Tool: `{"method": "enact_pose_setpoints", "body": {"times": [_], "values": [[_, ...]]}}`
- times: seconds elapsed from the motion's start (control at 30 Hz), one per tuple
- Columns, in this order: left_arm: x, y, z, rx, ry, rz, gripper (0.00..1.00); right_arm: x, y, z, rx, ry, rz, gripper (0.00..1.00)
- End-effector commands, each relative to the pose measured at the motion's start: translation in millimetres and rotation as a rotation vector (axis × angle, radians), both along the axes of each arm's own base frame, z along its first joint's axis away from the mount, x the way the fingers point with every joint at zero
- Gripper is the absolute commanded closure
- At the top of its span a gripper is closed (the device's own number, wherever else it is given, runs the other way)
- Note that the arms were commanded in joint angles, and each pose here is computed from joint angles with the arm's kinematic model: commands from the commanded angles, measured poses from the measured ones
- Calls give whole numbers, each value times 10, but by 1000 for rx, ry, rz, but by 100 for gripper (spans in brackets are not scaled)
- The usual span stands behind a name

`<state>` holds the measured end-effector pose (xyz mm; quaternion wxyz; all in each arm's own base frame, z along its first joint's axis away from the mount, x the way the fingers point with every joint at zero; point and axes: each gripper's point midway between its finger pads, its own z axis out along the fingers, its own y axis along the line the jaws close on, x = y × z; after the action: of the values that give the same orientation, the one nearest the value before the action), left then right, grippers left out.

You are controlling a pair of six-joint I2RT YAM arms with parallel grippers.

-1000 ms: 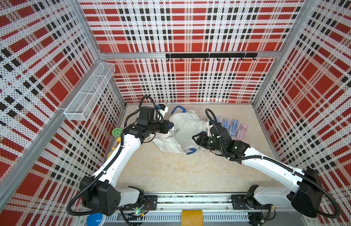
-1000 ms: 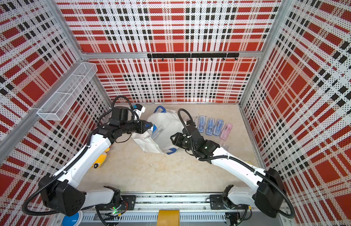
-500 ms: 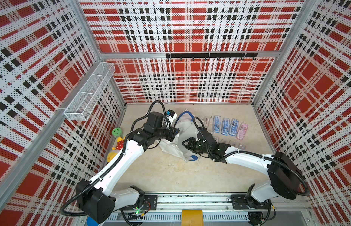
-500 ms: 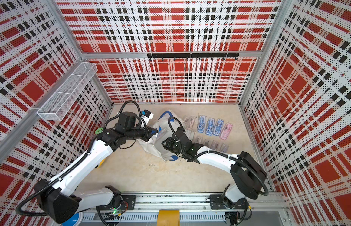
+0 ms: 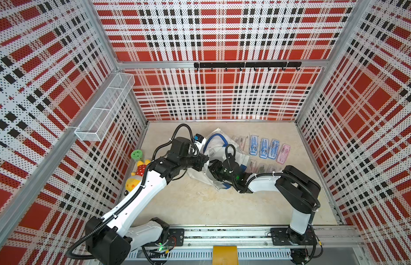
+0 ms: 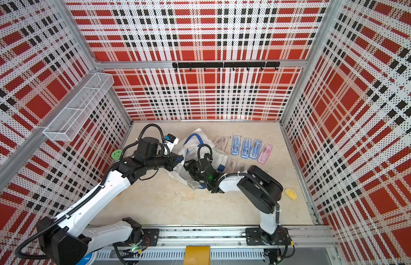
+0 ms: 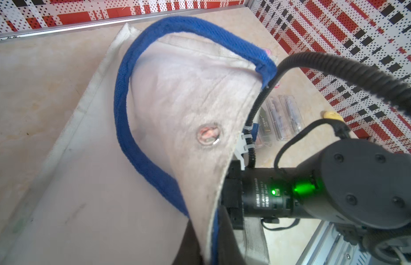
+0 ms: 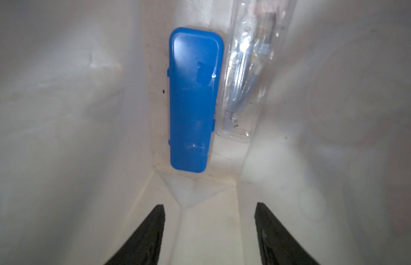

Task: Take out the compass set from the canvas bag
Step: Pick up the compass set from the canvas bag.

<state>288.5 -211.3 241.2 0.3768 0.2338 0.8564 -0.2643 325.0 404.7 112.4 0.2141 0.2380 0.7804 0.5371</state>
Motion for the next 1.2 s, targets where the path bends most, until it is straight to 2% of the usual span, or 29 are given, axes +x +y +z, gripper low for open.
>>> {"method": "enact_pose_setpoints", "body": {"times": [0.0, 0.27, 0.4, 0.53, 0.67, 0.8, 1.03, 1.17], "values": [[-62, -68, 164, -68, -39, -39, 100, 156, 108, 179, 169, -34, -65, 34], [-151, -126, 171, -114, -14, -73, 100, 338, 156, 30, 234, -42, -112, 32], [-150, -109, 149, -111, -4, -65, 100, 391, 140, -27, 204, -35, -112, 33], [-82, -11, 51, -50, 31, -2, 100, 415, 154, -25, 220, -38, -109, 38], [2, 100, 8, 37, 69, 60, 95, 395, 185, 44, 201, -45, -85, 42], [90, 192, 62, 94, 60, 112, 98, 344, 170, 123, 201, -43, -66, 47], [193, 244, 206, 128, 18, 141, 100, 119, -128, -115, 139, 71, -88, 48], [219, 187, 224, 117, 23, 118, 100, 56, -322, -254, 42, 139, -107, 45]]}}
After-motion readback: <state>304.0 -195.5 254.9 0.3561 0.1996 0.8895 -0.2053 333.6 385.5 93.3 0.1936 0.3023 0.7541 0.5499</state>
